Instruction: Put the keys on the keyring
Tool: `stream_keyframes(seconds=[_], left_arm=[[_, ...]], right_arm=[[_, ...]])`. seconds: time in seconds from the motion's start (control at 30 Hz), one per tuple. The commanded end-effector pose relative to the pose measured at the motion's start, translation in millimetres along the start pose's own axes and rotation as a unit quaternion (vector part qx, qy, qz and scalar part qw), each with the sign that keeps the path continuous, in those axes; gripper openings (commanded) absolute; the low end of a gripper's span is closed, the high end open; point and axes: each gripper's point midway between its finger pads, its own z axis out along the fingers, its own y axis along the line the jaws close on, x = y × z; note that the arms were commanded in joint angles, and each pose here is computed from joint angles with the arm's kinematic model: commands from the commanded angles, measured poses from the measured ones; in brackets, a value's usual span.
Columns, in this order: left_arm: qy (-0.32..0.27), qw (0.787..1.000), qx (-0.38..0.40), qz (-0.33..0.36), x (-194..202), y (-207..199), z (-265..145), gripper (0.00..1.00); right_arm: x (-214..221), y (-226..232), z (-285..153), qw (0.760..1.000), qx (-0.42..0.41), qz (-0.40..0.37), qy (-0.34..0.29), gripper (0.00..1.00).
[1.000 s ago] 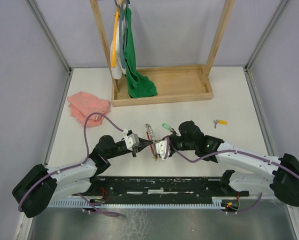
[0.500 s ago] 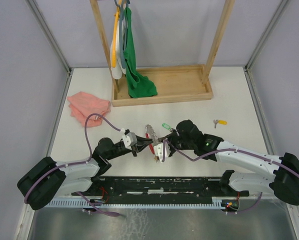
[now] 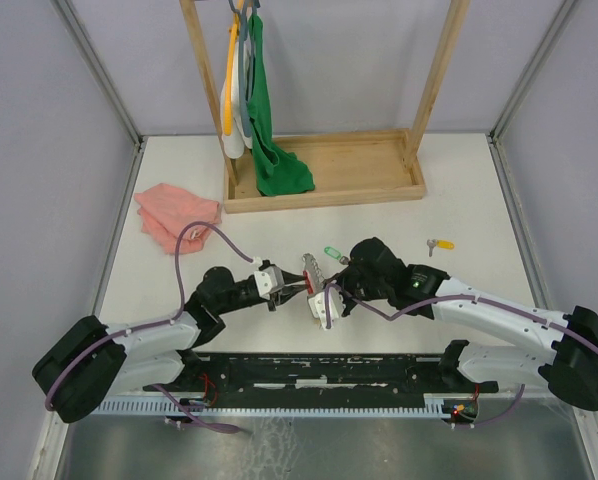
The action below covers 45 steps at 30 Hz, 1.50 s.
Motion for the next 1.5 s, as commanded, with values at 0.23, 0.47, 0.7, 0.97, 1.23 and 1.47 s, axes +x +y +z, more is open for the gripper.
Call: stream_keyframes(seconds=[0.23, 0.47, 0.7, 0.97, 1.23, 1.47], left_arm=[[0.002, 0.996, 0.087, 0.022, -6, -12, 22, 0.34], [0.009, 0.996, 0.086, 0.011, -3, -9, 27, 0.32], [0.014, 0.997, 0.076, 0.001, 0, -5, 31, 0.30], [0.020, 0.998, 0.051, -0.012, 5, 5, 35, 0.03], [-0.022, 1.000, 0.004, -0.014, -11, 12, 24, 0.03], [-0.055, 0.998, 0.001, -0.023, -25, 10, 21, 0.03]], right_arm=[[-24, -30, -10, 0.999, 0.036, -0.025, -0.030, 0.01], [-26, -29, -8, 0.998, 0.036, -0.026, -0.034, 0.01], [-28, -27, -8, 0.998, 0.036, -0.026, -0.041, 0.01], [-27, -22, -10, 0.998, 0.034, -0.022, -0.038, 0.01], [-6, -12, -16, 0.997, 0.071, 0.014, -0.004, 0.01], [-5, 0, -9, 0.996, 0.073, 0.041, -0.024, 0.01]])
